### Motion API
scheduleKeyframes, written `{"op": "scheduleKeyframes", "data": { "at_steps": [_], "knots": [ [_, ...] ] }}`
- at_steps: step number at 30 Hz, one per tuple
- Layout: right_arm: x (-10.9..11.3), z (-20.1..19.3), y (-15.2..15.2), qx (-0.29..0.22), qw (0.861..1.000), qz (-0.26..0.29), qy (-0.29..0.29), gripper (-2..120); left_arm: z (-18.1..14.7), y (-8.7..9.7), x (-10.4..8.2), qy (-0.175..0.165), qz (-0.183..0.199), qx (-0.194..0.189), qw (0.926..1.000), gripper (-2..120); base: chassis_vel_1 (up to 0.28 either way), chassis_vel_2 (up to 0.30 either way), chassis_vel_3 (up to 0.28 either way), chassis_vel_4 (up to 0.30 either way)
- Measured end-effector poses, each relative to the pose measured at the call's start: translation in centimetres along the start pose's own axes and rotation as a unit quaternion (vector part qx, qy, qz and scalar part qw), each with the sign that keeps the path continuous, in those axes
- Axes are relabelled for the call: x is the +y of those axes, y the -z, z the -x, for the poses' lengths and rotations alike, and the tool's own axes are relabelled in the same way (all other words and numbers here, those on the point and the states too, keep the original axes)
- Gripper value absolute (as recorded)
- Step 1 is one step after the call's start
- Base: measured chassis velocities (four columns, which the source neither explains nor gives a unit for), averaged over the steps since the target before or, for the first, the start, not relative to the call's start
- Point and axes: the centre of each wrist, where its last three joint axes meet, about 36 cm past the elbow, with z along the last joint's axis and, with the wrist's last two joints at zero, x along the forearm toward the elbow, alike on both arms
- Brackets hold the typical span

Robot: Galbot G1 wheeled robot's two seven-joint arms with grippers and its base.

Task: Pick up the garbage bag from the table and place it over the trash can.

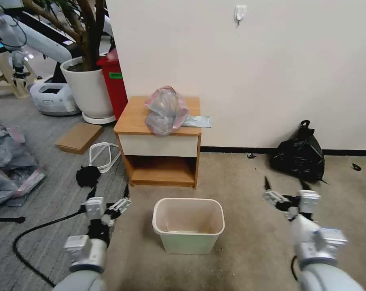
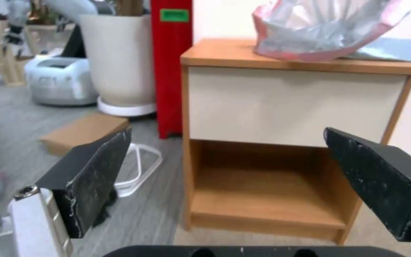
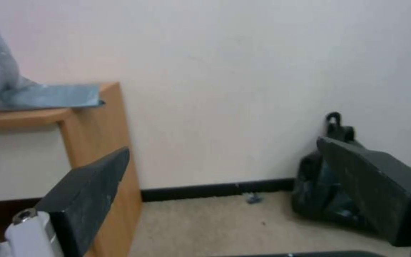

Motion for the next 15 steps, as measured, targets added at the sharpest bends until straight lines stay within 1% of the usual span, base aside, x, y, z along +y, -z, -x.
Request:
{"op": "scheduleKeyframes", "data": {
  "at_steps": [6,8,15],
  "knots": [
    [0.2,0.7,-1.0,-0.019,0.999,0.021,0.026,100,0.3,-1.0,0.5,-0.01,-0.003,-0.004,0.9999,100,0.0,0.0,0.0,0.0],
    [0.2,1.2,-1.6,-0.028,0.999,0.025,0.035,100,0.4,-1.3,0.7,-0.009,-0.005,-0.007,0.9999,100,0.0,0.0,0.0,0.0],
    [0.5,2.8,-2.3,-0.041,0.997,0.043,0.055,100,0.5,-1.6,1.4,-0.002,-0.004,-0.006,1.0,100,0.0,0.0,0.0,0.0]
  ]
}}
